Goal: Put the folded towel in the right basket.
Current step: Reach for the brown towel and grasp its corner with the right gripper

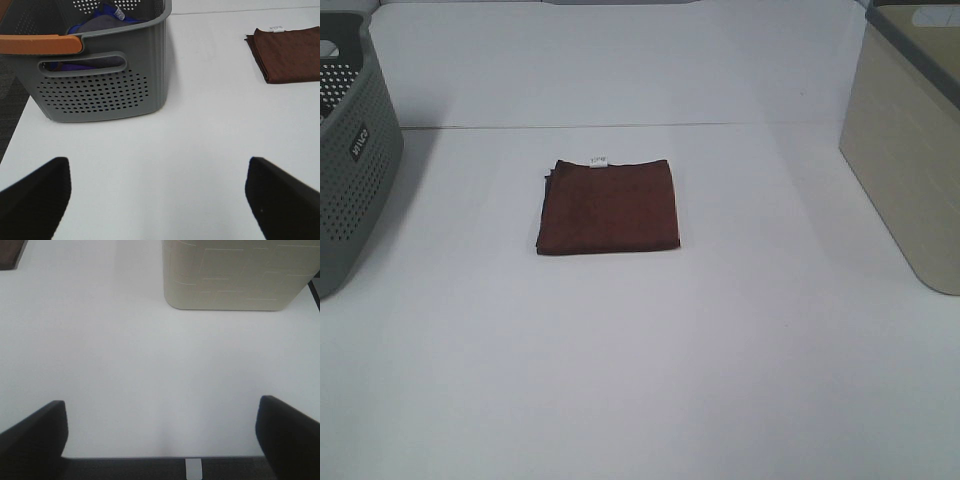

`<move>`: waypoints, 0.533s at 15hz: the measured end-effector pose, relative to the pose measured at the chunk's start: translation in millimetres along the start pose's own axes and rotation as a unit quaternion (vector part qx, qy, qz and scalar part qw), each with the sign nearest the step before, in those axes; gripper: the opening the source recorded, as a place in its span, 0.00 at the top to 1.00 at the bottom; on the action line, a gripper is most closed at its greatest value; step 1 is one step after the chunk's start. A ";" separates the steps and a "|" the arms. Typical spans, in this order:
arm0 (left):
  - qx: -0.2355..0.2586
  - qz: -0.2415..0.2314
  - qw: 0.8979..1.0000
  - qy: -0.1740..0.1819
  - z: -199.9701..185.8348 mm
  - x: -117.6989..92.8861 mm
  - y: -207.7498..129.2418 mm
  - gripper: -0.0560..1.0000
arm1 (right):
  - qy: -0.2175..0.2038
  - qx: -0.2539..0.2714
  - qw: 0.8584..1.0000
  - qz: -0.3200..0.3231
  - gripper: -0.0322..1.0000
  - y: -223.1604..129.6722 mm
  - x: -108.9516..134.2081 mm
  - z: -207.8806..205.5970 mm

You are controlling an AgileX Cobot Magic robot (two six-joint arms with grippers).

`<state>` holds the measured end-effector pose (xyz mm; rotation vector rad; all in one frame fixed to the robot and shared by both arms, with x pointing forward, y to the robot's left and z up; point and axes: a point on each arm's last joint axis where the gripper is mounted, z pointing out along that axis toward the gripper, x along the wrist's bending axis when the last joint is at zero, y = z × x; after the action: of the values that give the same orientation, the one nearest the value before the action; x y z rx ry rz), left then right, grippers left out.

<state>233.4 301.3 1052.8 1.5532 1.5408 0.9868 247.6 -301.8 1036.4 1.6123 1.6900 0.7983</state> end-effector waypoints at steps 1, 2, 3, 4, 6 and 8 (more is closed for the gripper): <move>0.000 0.000 1.000 0.000 0.0 0.0 0.0 0.11 | 0.000 0.000 1.000 0.000 0.02 0.0 0.0 0.0; 0.000 0.000 1.000 0.000 0.0 0.0 0.0 0.11 | 0.000 0.000 1.000 0.000 0.02 0.0 0.0 0.0; 0.000 0.000 1.000 0.000 0.0 0.0 0.0 0.11 | 0.000 0.000 1.000 0.000 0.02 0.0 0.0 0.0; 0.000 0.000 1.000 0.000 0.0 0.0 0.0 0.11 | 0.000 0.000 1.000 0.000 0.02 0.0 0.0 0.0; 0.000 0.000 1.000 0.000 0.0 0.0 0.0 0.11 | 0.000 0.000 1.000 0.000 0.02 0.0 0.0 0.0; 0.000 0.000 1.000 0.000 0.0 0.0 0.0 0.11 | 0.000 0.000 1.000 0.000 0.02 0.0 0.0 0.0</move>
<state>233.4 301.3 1052.8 1.5532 1.5408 0.9868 247.6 -301.8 1036.4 1.6123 1.6900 0.7983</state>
